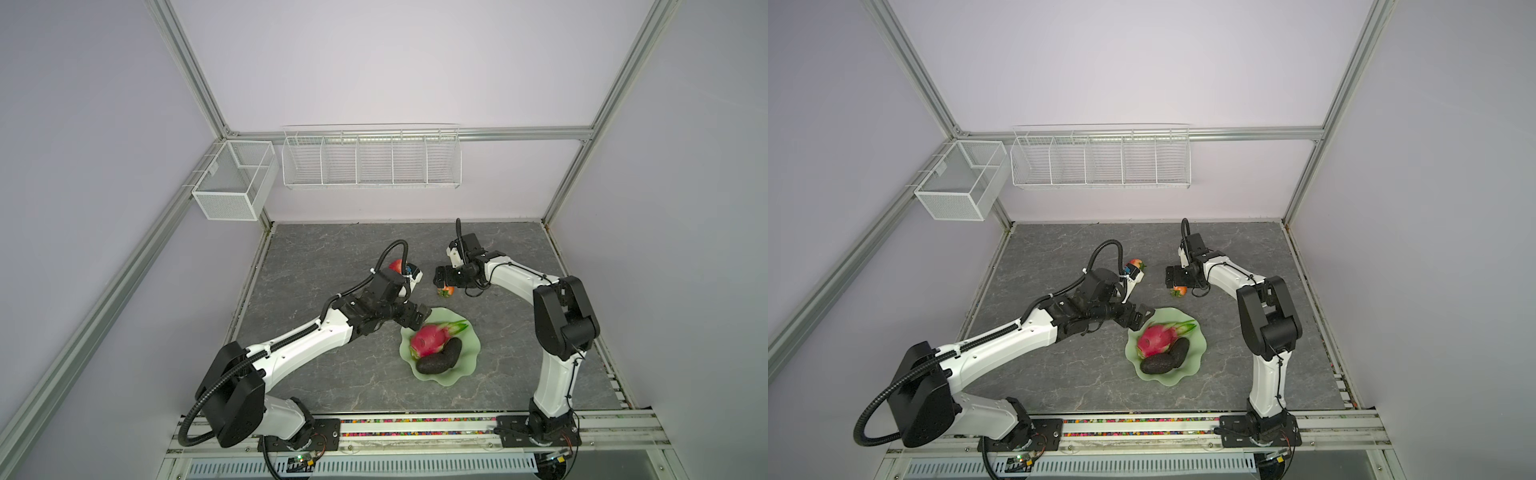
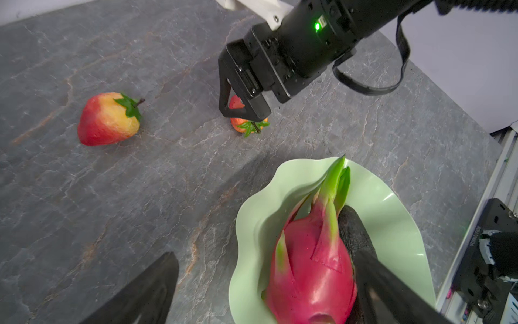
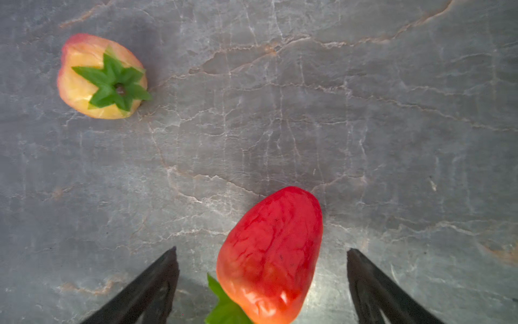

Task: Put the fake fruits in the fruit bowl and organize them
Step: 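Grasp the red strawberry with the right gripper while left gripper withdraws, then carry the red strawberry into the bowl and open the right gripper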

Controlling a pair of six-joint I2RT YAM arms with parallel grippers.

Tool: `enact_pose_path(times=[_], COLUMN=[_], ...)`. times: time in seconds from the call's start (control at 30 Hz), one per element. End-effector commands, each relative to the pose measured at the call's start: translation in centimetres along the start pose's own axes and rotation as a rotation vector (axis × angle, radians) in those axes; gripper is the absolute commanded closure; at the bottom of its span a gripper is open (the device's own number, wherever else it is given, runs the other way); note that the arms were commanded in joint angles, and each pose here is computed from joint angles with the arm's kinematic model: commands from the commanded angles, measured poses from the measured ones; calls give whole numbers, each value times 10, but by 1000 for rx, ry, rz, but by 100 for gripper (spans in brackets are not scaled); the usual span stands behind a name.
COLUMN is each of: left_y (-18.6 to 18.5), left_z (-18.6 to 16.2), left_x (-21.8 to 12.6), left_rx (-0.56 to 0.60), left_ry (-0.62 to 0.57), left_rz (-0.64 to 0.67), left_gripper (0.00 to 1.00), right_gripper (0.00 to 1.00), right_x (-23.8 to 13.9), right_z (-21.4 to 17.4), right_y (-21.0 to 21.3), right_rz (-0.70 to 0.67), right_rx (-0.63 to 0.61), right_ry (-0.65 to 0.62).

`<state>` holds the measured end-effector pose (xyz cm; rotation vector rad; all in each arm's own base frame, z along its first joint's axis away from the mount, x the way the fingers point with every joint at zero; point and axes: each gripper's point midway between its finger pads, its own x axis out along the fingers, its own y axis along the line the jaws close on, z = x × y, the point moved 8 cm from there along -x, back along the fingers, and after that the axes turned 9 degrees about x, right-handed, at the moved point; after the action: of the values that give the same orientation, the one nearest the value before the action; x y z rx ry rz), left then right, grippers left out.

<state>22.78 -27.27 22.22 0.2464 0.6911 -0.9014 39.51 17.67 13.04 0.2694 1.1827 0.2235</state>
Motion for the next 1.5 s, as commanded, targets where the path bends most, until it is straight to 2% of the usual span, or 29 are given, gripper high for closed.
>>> enact_pose_path(times=[0.0, 0.13, 0.37, 0.43, 0.5, 0.57, 0.73, 0.9, 1.0, 1.13, 1.23, 1.33, 1.47], left_y=[0, 2, 5, 5, 5, 5, 5, 3, 2, 0, -2, -3, -5], left_z=[17, 16, 10, 9, 9, 9, 3, 0, 0, 3, 7, 10, 10], left_x=[-4, -4, -5, -4, -4, -5, -12, -22, -24, -25, -27, -28, -26], left_rx=[-3, -9, -18, -21, -26, -27, -27, -35, -40, -44, -46, -54, -59], left_ry=[-62, -66, -75, -82, -87, -87, -86, -113, -125, -131, -145, -165, -171], left_rz=[-23, -25, -22, -22, -23, -26, -16, -27, -42, -57, -77, -96, -113], left_gripper=[3, 3, 3, 3, 3, 3, 3, 3, 3, 3, 3, 3, 3], right_gripper=[1, 12, 19, 28, 47, 54, 55, 55, 55, 54, 54, 54, 52], right_x=[5, 16, 20, 18, 16, 11, -21, -84, -112, -130, -144, -161, -171], right_z=[-1, -3, -9, -10, -9, -7, -9, -40, -69, -115, -141, -158, -176], right_y=[-2, -4, -2, -2, -2, -1, 9, 16, 17, 19, 18, 15, 11], right_rz=[-56, -62, -66, -68, -76, -74, 3, 70, 102, 106, 87, 125, 181], right_rx=[8, 21, 25, 26, 23, 12, -76, -165, -203, -250, -249, -228, -222], right_ry=[24, 73, 111, 107, 103, 89, 22, -33, 28, 145, 154, 138, 190])
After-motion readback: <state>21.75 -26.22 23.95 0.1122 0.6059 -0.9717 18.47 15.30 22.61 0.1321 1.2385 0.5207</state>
